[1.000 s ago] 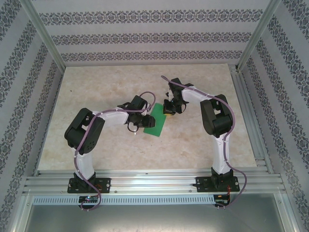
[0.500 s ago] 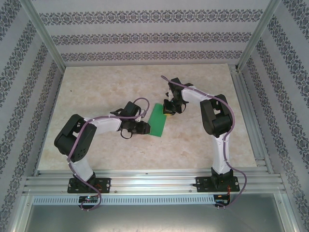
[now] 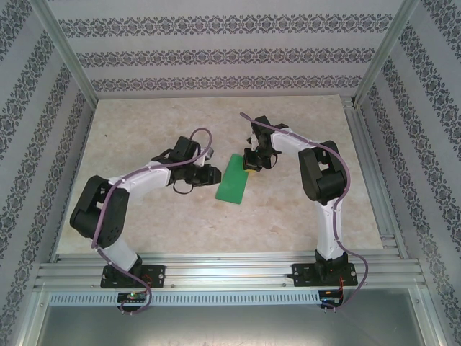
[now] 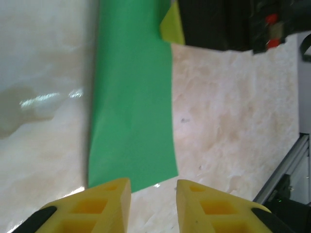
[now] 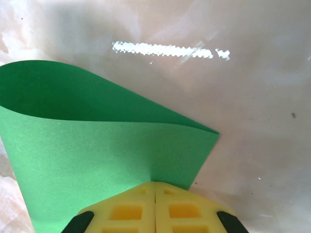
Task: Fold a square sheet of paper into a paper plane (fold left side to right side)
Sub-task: First fold the square sheet of paper in half at the center of the table, then hold the square sheet of paper at the center of the table.
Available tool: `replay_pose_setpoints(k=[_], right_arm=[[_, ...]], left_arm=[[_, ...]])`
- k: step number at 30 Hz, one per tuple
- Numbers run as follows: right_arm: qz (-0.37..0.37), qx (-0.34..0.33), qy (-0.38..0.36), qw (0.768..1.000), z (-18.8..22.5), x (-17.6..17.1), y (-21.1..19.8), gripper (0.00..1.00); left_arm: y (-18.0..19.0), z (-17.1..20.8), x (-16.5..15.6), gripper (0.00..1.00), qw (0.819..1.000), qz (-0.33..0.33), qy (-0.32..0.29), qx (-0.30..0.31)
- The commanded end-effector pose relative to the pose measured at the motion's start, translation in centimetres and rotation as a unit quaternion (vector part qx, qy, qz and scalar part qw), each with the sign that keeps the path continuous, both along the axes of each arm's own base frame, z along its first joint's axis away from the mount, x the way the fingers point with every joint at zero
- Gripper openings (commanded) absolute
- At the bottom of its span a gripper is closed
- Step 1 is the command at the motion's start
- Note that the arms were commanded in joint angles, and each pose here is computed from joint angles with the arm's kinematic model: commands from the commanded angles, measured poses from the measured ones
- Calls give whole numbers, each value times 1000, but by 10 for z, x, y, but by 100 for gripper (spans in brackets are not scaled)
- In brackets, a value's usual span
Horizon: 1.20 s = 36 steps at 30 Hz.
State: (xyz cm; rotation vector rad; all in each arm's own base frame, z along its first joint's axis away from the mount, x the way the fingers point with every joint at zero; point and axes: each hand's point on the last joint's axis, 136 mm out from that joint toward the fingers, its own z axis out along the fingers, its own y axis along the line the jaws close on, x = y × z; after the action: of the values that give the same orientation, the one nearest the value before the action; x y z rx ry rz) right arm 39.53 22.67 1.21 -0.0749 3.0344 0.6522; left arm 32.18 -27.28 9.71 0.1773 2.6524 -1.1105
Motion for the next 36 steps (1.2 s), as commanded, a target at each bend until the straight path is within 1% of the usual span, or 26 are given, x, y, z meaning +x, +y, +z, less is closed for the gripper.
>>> replay_pose_setpoints(k=[1, 3, 5, 11, 18, 22, 26, 30, 33, 36], right_arm=[[-3, -86, 33, 996, -42, -13, -31, 6], [-2, -85, 33, 996, -42, -13, -29, 6], [-2, -85, 34, 996, -42, -13, -29, 6], [1, -86, 35, 996, -44, -14, -27, 6], [4, -78, 30, 996, -40, -12, -24, 6], [5, -51, 6, 999, -23, -2, -14, 7], [-2, -26, -39, 999, 15, 13, -5, 9], [-10, 5, -74, 997, 49, 21, 3, 10], [-20, 47, -77, 996, 60, 19, 19, 9], [-32, 81, -74, 993, 60, 15, 40, 6]], left_arm=[[-22, 2, 11, 28, 999, -17, 5, -45], [-31, -6, 12, 28, 998, -24, 12, -54], [-34, -17, 11, 27, 998, -27, 21, -48], [-20, -58, 8, 26, 999, -3, 45, 2], [-7, -82, -2, 26, 997, -1, 60, 41], [0, -94, -11, 25, 996, -4, 71, 62], [5, -101, -19, 25, 994, -6, 76, 73], [6, -105, -22, 25, 993, -7, 78, 83], [7, -108, -24, 25, 993, -7, 79, 91], [10, -111, -25, 24, 992, -6, 79, 100]])
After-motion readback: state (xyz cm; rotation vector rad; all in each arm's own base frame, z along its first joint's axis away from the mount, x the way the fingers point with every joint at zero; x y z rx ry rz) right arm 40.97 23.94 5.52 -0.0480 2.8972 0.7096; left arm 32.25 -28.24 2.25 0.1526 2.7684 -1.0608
